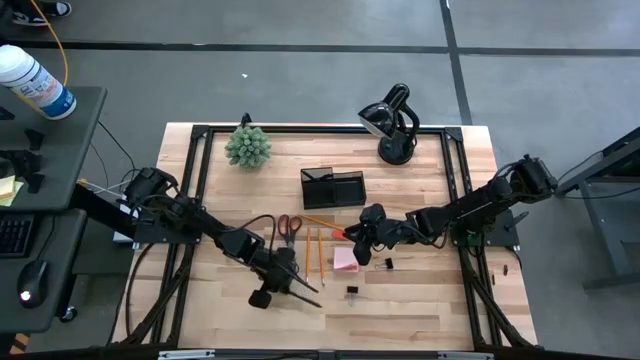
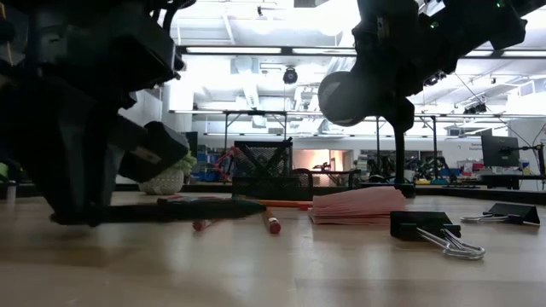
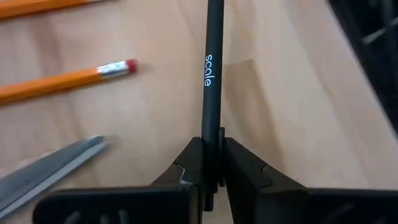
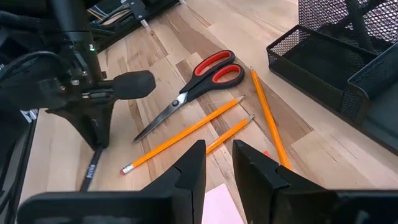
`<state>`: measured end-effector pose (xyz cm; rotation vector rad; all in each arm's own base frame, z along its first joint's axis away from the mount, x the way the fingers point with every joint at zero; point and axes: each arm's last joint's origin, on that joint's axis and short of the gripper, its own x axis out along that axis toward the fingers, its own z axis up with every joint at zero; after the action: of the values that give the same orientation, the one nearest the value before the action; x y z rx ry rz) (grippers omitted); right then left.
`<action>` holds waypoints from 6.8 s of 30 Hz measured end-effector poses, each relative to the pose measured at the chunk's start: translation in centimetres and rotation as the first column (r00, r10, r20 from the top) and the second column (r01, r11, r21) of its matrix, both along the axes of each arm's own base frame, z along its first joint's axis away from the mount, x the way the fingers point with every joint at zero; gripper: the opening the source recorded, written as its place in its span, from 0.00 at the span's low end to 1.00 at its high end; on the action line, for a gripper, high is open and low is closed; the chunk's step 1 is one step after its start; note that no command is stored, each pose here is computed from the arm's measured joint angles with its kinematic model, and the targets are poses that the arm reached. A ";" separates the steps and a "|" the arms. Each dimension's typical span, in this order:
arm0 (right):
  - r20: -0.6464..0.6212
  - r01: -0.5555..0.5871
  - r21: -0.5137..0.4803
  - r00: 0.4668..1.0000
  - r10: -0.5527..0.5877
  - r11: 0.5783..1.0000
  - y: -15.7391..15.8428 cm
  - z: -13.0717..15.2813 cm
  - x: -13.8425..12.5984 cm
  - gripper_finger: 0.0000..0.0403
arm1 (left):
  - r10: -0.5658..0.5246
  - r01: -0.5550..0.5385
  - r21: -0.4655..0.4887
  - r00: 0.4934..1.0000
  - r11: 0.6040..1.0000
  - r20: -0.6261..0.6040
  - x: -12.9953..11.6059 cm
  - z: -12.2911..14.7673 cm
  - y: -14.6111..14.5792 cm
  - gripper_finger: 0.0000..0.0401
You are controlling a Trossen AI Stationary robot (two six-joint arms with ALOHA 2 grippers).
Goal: Pick and place office supplies into organizer
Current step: Put the black pen into the desk organizer, then put the scissors into the desk organizer
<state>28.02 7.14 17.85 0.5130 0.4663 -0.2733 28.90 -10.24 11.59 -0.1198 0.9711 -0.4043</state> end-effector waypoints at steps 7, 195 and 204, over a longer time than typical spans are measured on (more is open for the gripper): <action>-0.055 -0.005 -0.012 0.998 0.004 1.000 -0.1 -0.5 -0.3 0.18 | -0.059 0.067 -0.117 0.995 0.991 0.077 0.7 0.9 -0.5 0.06; -0.031 0.022 0.186 0.999 -0.017 0.982 -0.1 -0.3 -0.1 0.18 | 0.574 -0.453 0.424 0.789 0.784 -0.218 -3.0 11.0 4.3 0.29; 0.139 0.012 0.281 0.989 -0.053 0.960 -0.1 1.3 0.8 0.18 | 0.740 -0.691 0.266 0.644 0.672 -0.195 -1.9 10.7 8.4 0.29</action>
<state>28.84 7.06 19.12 0.8124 0.3554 -0.2003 26.97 -1.88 22.25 -0.4099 1.1538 0.4626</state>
